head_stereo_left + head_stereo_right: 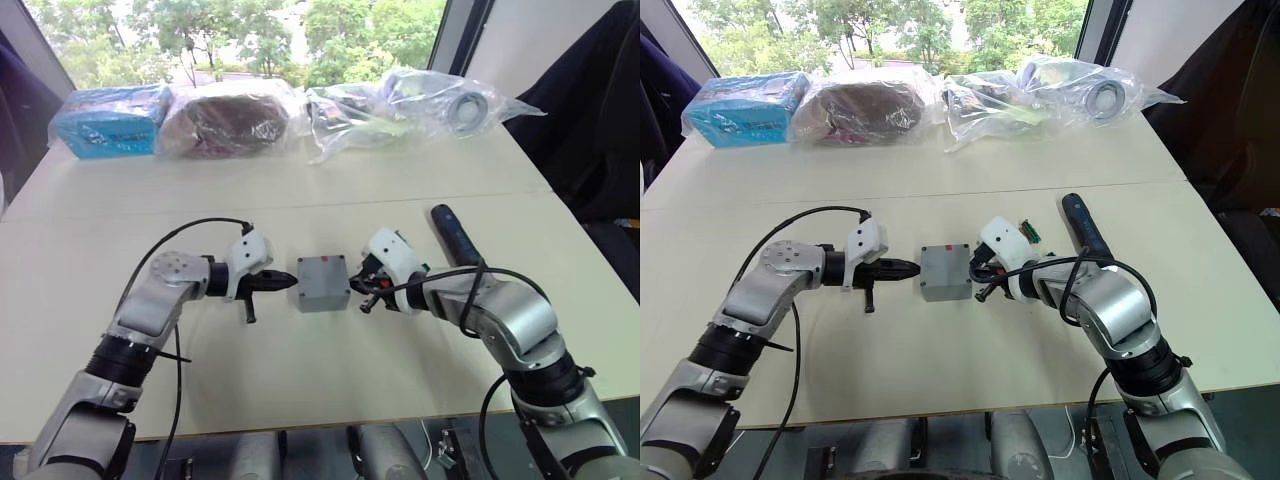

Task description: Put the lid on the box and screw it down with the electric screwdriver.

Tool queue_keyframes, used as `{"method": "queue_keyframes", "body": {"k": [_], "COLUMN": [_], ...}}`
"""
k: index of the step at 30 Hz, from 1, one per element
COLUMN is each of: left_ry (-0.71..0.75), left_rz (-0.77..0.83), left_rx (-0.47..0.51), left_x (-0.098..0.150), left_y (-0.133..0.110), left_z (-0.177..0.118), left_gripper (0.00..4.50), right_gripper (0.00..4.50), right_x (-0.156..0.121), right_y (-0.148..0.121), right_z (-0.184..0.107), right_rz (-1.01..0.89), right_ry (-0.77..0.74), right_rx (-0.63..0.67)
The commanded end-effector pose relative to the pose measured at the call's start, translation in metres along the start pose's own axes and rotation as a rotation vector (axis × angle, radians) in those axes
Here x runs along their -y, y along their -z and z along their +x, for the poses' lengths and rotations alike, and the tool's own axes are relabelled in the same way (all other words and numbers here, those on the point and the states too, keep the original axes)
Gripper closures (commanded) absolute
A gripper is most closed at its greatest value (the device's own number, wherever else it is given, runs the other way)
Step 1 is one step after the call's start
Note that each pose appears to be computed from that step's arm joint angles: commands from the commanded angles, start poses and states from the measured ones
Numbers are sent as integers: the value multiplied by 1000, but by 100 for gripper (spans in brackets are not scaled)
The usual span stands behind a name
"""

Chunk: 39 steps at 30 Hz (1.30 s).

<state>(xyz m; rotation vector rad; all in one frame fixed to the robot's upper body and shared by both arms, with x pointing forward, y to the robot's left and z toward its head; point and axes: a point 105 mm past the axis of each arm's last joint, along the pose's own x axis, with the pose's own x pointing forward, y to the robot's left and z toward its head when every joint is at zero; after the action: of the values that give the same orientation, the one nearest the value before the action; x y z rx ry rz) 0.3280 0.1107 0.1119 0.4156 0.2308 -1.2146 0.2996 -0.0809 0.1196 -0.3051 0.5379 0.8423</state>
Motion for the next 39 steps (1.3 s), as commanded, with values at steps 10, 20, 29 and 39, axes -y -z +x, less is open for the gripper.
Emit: {"method": "queue_keyframes", "body": {"k": [10, 20, 29, 39], "left_ry": [-32, 16, 94, 43], "left_rz": [85, 76, 33, 69], "left_rx": [48, -77, -39, 2], "left_x": [-13, -3, 21, 1], "left_y": [-14, 8, -1, -12], "left_z": [16, -35, -23, -3], "left_gripper": [450, 450, 450, 450], "right_gripper": [445, 445, 445, 445], "right_x": [-26, 31, 27, 4], "right_y": [-10, -26, -29, -19], "right_z": [-22, -34, 0, 5], "right_rz": [-68, -122, -108, -116], "right_ry": [-122, 96, 37, -56], "right_rx": [2, 70, 141, 110]}}
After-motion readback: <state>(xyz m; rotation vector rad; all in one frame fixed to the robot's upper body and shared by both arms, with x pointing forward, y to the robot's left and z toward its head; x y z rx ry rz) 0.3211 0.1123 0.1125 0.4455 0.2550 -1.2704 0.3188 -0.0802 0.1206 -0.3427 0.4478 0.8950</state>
